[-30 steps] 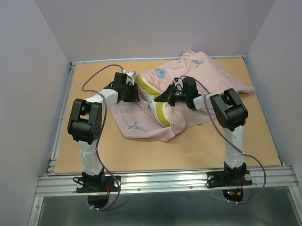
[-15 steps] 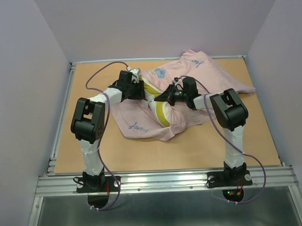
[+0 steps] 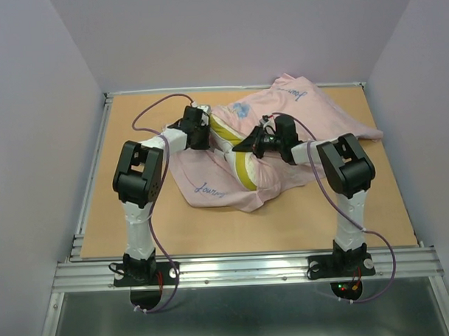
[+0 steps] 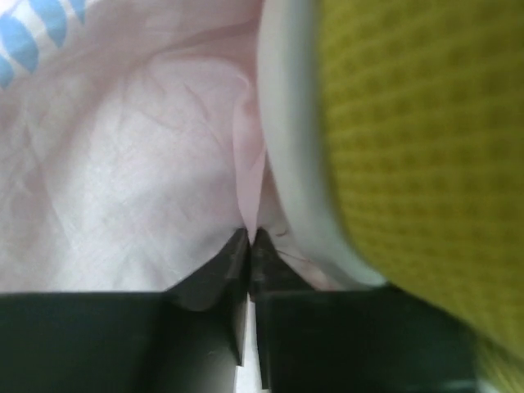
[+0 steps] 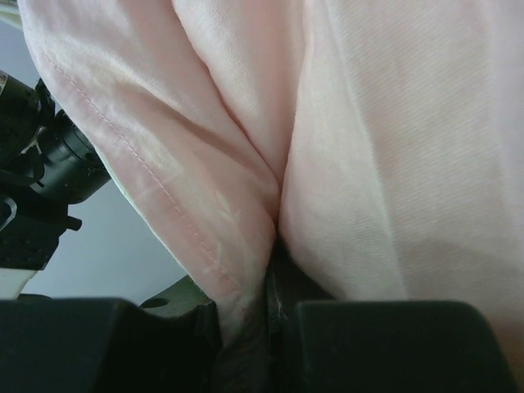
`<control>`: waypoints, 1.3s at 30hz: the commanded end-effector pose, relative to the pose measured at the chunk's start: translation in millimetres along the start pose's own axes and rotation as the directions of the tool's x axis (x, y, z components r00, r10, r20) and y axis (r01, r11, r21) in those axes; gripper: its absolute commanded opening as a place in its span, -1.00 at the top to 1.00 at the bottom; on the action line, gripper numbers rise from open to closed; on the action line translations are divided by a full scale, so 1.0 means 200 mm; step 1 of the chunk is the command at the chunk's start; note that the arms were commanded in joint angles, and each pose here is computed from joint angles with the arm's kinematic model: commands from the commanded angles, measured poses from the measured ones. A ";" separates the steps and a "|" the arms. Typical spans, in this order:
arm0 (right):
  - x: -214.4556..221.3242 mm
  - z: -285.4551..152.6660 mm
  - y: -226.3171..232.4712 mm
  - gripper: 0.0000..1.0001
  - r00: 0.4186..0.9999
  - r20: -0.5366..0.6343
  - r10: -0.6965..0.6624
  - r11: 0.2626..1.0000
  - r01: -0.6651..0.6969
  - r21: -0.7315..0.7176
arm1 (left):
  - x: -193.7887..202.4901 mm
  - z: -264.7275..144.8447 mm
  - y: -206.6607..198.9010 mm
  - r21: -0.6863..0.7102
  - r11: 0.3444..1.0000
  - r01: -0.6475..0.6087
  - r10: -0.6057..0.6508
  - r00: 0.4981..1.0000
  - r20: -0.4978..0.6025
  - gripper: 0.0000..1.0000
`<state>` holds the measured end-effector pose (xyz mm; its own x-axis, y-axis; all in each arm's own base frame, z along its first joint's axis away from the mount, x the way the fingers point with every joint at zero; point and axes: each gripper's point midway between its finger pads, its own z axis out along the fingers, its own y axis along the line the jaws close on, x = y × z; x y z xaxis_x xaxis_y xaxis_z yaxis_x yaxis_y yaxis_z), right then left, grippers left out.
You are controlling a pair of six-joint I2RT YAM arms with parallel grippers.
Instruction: Put the pillow into the pillowcase
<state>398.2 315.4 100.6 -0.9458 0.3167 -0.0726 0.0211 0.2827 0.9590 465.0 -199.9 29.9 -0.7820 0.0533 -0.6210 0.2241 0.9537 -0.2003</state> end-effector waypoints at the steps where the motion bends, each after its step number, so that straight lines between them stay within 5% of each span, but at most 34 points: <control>1: 0.07 -0.04 -0.05 0.99 0.999 -0.037 0.031 0.999 -0.029 0.046 | -0.02 -0.08 0.02 -0.018 1.000 -0.022 0.022 0.999 -0.034 1.00; 6: -0.03 -0.07 -0.36 0.99 0.997 0.035 -0.068 0.961 0.056 0.270 | -0.21 -0.41 0.12 -0.057 0.998 -0.027 0.028 0.999 0.028 1.00; 12: 0.03 -0.17 -0.50 0.99 0.995 -0.024 -0.094 0.926 0.096 0.366 | -0.52 -0.81 0.46 -0.122 0.992 0.044 -0.017 0.977 0.215 1.00; 17: 0.13 -0.20 -0.59 0.99 0.985 -0.137 -0.106 0.894 0.155 0.421 | -0.73 -0.99 0.30 0.076 0.997 0.023 -0.049 0.933 0.357 1.00; 21: 0.27 -0.16 -0.61 0.99 0.926 -0.301 -0.230 0.859 0.338 0.385 | -0.86 -0.99 0.19 0.138 0.990 0.007 -0.064 0.906 0.418 1.00; 27: 0.39 -0.10 -0.64 0.99 0.861 -0.438 -0.259 0.811 0.440 0.385 | -1.07 -1.08 -0.10 0.301 0.946 -0.123 -0.053 0.854 0.517 1.00; 34: 0.29 0.03 -0.65 0.99 0.861 -0.440 -0.255 0.797 0.445 0.409 | -0.86 -1.20 -0.58 0.446 0.816 -0.367 0.121 0.864 0.489 1.00; 39: 0.16 0.13 -0.53 0.99 0.876 -0.388 -0.286 0.814 0.436 0.384 | -0.26 -1.04 -0.62 0.545 0.805 -0.236 0.127 0.965 0.230 1.00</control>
<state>392.6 335.2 52.1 -0.9151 -0.1085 -0.3884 -0.3754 0.5805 0.7225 416.9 -249.7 230.4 -0.6148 0.0831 -0.7843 0.6051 0.6874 -0.4015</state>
